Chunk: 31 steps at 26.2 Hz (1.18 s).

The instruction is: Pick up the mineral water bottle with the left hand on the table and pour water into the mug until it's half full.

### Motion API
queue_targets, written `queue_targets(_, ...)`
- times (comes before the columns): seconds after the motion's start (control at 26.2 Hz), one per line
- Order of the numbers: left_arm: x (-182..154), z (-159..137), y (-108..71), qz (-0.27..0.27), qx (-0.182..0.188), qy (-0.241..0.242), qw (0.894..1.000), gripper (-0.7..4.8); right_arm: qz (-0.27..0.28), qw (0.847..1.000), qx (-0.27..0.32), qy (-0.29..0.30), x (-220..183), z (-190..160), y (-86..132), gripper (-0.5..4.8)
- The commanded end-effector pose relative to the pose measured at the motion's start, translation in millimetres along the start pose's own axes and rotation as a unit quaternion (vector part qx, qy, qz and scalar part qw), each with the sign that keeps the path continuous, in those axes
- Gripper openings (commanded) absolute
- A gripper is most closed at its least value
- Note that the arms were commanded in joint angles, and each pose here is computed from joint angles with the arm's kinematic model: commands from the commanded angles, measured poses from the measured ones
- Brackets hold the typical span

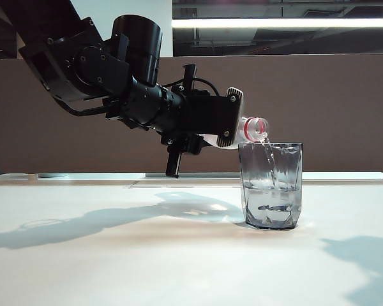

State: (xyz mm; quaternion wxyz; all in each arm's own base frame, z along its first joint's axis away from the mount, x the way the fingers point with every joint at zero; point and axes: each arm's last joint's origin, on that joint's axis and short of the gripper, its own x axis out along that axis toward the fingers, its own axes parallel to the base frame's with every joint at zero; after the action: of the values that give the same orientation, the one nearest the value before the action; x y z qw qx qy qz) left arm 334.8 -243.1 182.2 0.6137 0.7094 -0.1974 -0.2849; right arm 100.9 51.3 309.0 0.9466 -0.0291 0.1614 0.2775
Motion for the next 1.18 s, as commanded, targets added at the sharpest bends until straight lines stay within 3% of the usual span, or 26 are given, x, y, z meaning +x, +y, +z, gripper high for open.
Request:
queue_targets(0.04, -0.5, -0.3, 10.9, 0.032, 0.002, 0.000, 1.000, 1.34, 0.002, 1.000, -0.003, -0.013, -2.0, 3.7, 0.3, -0.08)
queue_targets(0.34, -0.6, 0.0, 10.1, 0.027, -0.017, -0.001, 0.999, 1.34, 0.002, 1.000, -0.003, -0.013, -2.0, 3.7, 0.3, -0.08)
queue_targets(0.53, -0.6, 0.0, 10.1, 0.027, -0.093, -0.003, 0.995, 1.34, 0.002, 1.000, -0.003, -0.013, -2.0, 3.7, 0.3, -0.08)
queue_targets(0.8, -0.7, 0.1, 10.3, 0.027, -0.162, -0.005, 0.986, 1.34, 0.002, 1.000, -0.003, -0.013, -2.0, 3.7, 0.3, -0.08)
queue_targets(1.03, -0.9, 0.2, 11.0, 0.028, -0.255, -0.008, 0.966, 1.34, 0.002, 1.000, -0.003, -0.013, -2.0, 3.7, 0.3, -0.08)
queue_targets(1.14, -3.9, -0.4, 16.4, 0.031, -0.326, -0.011, 0.945, 1.34, 0.002, 1.000, -0.003, -0.013, -2.0, 3.7, 0.3, -0.08)
queue_targets(1.18, -6.2, -0.7, 20.0, 0.028, -0.360, -0.011, 0.933, 1.34, 0.002, 1.000, -0.003, -0.014, -2.1, 3.7, 0.3, -0.08)
